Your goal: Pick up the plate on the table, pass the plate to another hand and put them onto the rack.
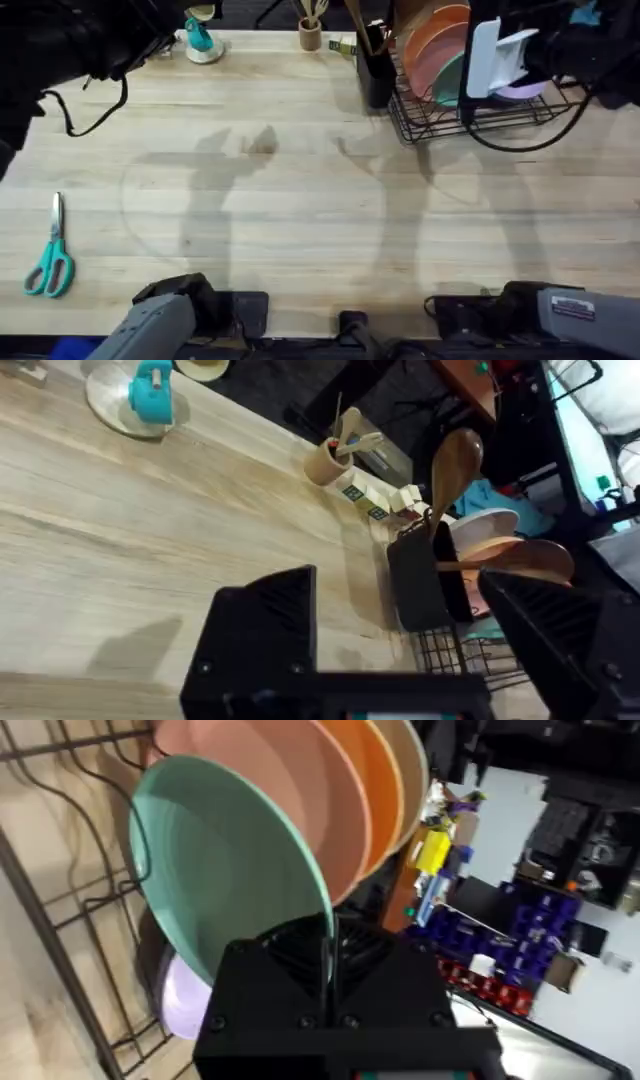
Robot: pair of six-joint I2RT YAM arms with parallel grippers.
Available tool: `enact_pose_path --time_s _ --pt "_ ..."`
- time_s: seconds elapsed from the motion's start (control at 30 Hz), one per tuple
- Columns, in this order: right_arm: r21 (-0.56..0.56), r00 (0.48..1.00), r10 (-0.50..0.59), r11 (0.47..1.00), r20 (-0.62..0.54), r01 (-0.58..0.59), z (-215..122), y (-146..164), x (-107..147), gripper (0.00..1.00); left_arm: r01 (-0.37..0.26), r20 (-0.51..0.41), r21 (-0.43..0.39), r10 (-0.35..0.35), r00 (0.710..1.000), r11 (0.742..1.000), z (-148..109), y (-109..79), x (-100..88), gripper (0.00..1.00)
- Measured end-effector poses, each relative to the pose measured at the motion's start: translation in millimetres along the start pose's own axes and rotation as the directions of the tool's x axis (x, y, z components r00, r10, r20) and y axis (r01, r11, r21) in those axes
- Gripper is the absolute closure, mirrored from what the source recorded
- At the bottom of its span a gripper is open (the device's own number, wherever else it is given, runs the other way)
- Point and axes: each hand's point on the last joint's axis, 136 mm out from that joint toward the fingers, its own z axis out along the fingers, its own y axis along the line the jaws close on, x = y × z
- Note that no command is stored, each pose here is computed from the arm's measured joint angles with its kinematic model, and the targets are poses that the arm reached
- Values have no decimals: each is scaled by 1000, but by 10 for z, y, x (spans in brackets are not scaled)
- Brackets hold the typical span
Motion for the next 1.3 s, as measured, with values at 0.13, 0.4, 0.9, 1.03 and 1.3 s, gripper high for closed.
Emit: enact_pose_path --time_s 0.13,0.4,0.9,1.03,1.3 --pt "-22 1000 4 1000 6 -4 55 65 -5 973 0 3 -8 0 1000 1000 0 14 -5 7" --pt "-77 998 1 997 56 4 44 147 -190 973 1 9 -21 -1 1000 1000 0 36 -15 7" --pt "-130 998 13 991 60 -5 21 263 -207 10 1 10 -21 0 1000 1000 0 36 -16 7" --pt "-132 998 21 991 57 -13 21 266 -204 8 1 10 -21 0 1000 1000 0 36 -16 7" --pt "-192 996 64 980 60 -51 -61 398 -241 8 1 11 -24 0 1000 1000 -1 42 -19 7"
